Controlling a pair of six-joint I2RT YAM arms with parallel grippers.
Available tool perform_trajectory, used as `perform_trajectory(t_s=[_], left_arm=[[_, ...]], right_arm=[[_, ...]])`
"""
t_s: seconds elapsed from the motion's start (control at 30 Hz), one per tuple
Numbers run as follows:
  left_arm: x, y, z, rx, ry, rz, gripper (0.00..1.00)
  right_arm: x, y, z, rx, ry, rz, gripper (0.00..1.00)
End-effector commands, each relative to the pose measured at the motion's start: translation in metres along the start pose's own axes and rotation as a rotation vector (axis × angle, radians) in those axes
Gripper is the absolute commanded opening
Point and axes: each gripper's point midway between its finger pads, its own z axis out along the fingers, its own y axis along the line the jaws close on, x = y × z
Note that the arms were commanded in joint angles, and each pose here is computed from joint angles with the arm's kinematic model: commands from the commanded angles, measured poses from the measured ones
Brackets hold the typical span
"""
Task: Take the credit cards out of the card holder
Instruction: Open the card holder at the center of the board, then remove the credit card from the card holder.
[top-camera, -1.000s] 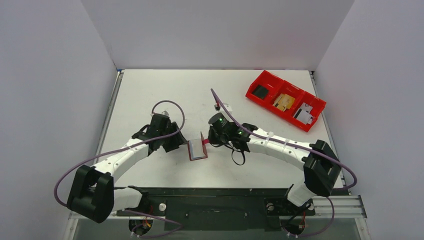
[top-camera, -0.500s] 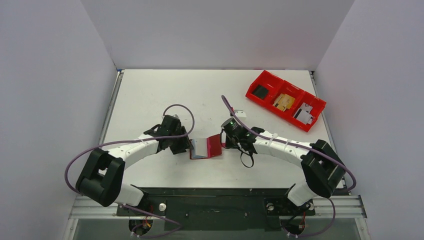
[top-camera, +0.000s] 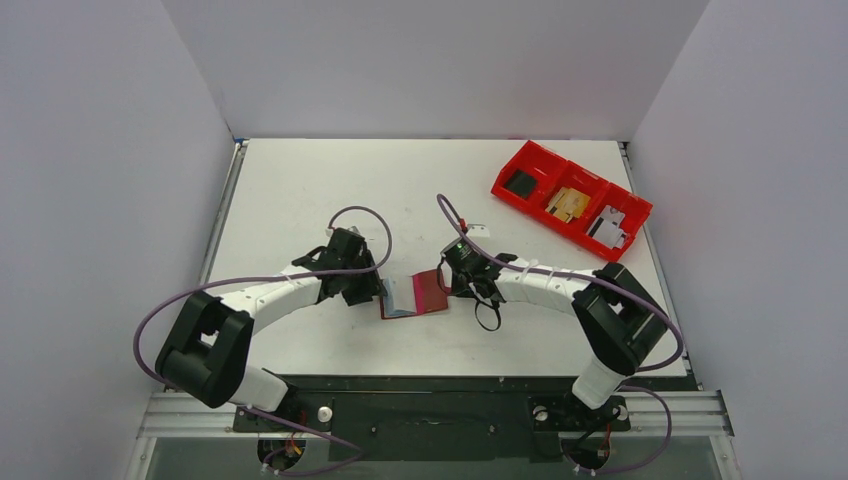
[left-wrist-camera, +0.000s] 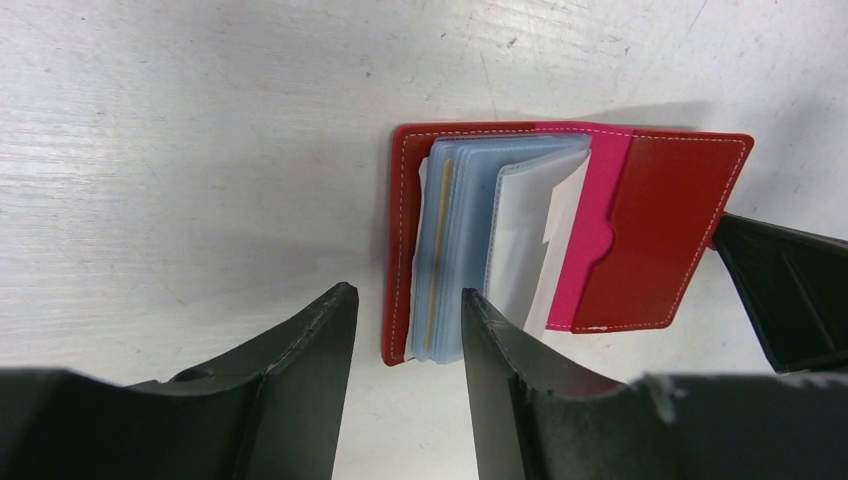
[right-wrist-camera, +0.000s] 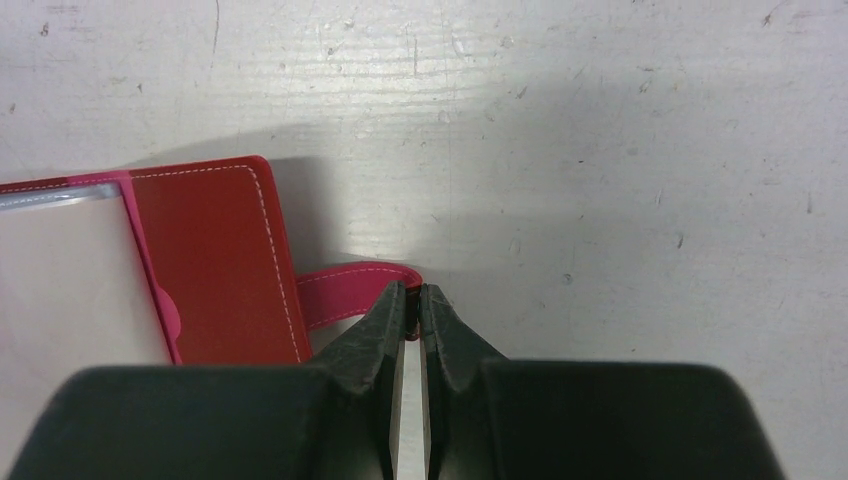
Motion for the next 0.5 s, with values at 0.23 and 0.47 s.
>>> perform_trajectory(t_s=[0.23, 0.47], left_arm=[[-0.014, -0.011, -0.001, 0.003, -0.056, 0.031, 0.37], [-0.012, -0.023, 0.006, 0.016, -0.04, 0.051, 0.37]], right_arm=[[-0.005, -0.001, 0.009, -0.001, -0.02, 0.008, 0.0], [-0.005, 0.0, 0.009, -0.005, -0.021, 0.01, 0.0]])
